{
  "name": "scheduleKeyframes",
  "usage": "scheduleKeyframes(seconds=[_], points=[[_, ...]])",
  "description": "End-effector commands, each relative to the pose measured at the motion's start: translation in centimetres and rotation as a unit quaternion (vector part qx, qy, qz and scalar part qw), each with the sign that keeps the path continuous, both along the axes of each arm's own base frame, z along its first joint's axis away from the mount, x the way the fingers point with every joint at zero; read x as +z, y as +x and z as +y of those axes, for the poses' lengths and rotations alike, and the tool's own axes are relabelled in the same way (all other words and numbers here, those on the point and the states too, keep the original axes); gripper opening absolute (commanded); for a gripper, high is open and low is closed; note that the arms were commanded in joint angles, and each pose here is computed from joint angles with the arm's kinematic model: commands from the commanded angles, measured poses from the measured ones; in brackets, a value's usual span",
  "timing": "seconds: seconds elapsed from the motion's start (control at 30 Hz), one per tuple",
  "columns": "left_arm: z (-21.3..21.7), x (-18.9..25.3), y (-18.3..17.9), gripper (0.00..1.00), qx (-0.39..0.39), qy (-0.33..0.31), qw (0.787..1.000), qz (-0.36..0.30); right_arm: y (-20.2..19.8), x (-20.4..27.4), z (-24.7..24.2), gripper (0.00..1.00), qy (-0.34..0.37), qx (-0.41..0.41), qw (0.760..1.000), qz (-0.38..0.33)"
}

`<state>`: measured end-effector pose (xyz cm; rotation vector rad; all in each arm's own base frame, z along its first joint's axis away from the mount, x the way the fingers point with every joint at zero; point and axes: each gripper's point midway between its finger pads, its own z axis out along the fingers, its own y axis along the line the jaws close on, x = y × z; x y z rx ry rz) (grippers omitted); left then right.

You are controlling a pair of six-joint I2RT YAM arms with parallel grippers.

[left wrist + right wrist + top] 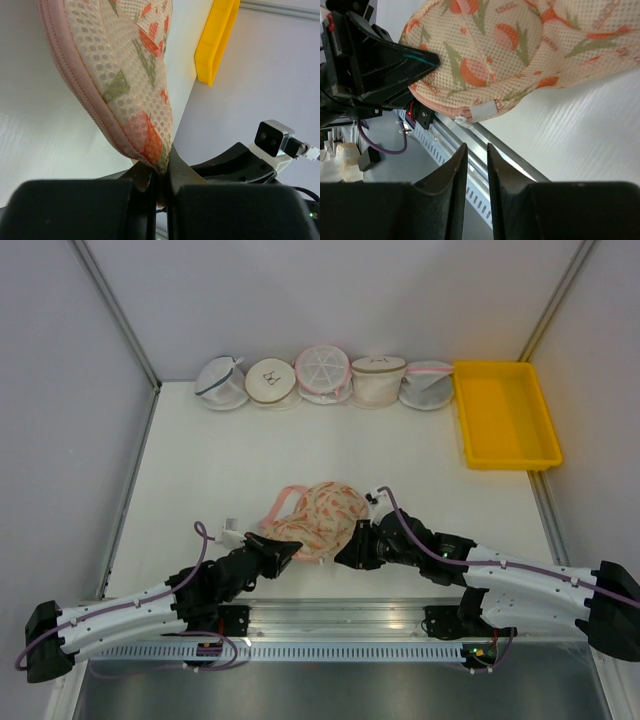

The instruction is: Unzip the laundry bag and remove the bra

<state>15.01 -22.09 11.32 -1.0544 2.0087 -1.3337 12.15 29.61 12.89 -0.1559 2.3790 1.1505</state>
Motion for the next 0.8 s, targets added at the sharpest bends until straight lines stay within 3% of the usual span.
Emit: scheduleKeyframes(seconds=[0.0,0.17,0.3,0.4,0.7,0.77], points=[[-0.5,0.5,-0.4,0.02,-0.012,-0.009,1.0,0.007,-0.8,0.5,1.9,0.27,0.016,0.012,1.0,-0.012],[-0.7,0.5,-0.5,0.02,-0.017,-0.013,1.0,0.007,-1.4,-0.5,2.6,0.25,0.001,0.013,1.0,-0.011],[-0.7,0.6,-0.7,0.02,-0.02,-0.022,1.0,0.008,-0.2,-1.3,1.4,0.5,-0.024,-0.04,0.999,-0.007],[-0.8,0.7,-0.8,0.02,-0.021,-0.038,0.999,0.009,0.9,-2.5,-0.8,0.55,-0.036,-0.116,0.993,0.009],[-1.5,2.7,-0.8,0.02,-0.024,-0.098,0.995,0.004,1.8,-5.8,-4.7,0.61,0.047,-0.265,0.96,0.075],[-2.0,4.4,-0.6,0.02,-0.027,-0.142,0.989,-0.017,1.9,-5.6,-4.5,0.61,0.086,-0.28,0.952,0.093]])
